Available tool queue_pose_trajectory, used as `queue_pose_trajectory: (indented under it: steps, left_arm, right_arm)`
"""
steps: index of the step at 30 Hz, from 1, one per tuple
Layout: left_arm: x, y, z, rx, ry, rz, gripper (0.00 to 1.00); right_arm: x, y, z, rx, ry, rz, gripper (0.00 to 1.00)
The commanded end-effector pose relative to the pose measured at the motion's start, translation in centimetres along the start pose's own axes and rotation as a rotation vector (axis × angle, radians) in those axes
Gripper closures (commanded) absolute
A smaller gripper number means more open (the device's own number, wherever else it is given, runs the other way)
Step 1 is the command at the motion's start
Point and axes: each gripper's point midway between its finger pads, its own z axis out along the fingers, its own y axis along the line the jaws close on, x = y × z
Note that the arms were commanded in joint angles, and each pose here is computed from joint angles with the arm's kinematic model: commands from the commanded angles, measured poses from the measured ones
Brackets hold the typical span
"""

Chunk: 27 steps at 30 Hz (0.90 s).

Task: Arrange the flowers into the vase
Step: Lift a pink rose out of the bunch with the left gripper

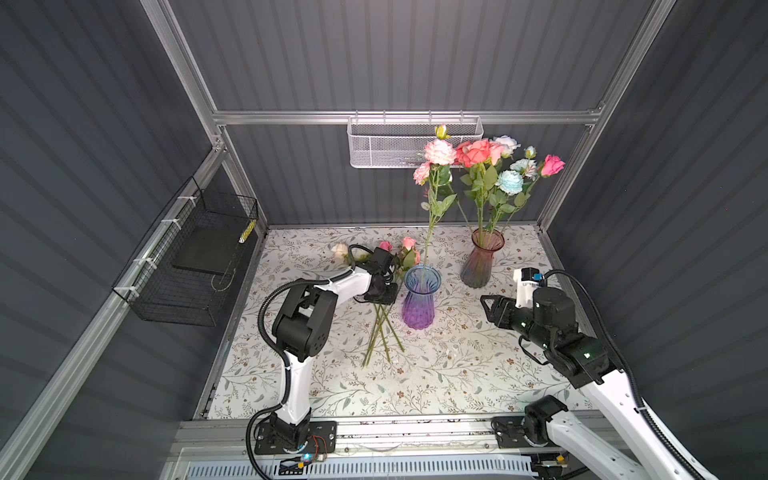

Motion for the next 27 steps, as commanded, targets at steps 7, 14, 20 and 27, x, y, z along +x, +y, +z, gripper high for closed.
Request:
queue_pose_trajectory:
  steps: [7, 14, 20, 27]
  left_arm:
    - [-2.6, -0.8, -4.0, -0.006, -0.133, -0.01, 1.0]
    - [-4.7, -0.6, -11.5, -0.05, -0.333, -0.041, 1.0]
    - [-5.6, -1.1, -17.6, -0.04, -0.485, -0.029, 1.0]
    - [-5.7, 0.9, -22.2, -0.182, -0.615, 0.004, 1.0]
  right_arm:
    - [0.2, -0.4, -0.7, 0.01, -0.015, -0.013, 0.39]
    - [0.2, -0.1, -1.0, -0.003, -0.017, -0.018, 0.39]
    - [-0.5, 0.6, -1.4, -0.028, -0.034, -0.027, 0.39]
    - [-1.6, 1.8, -1.5, -0.064, -0.038, -0.025, 0.39]
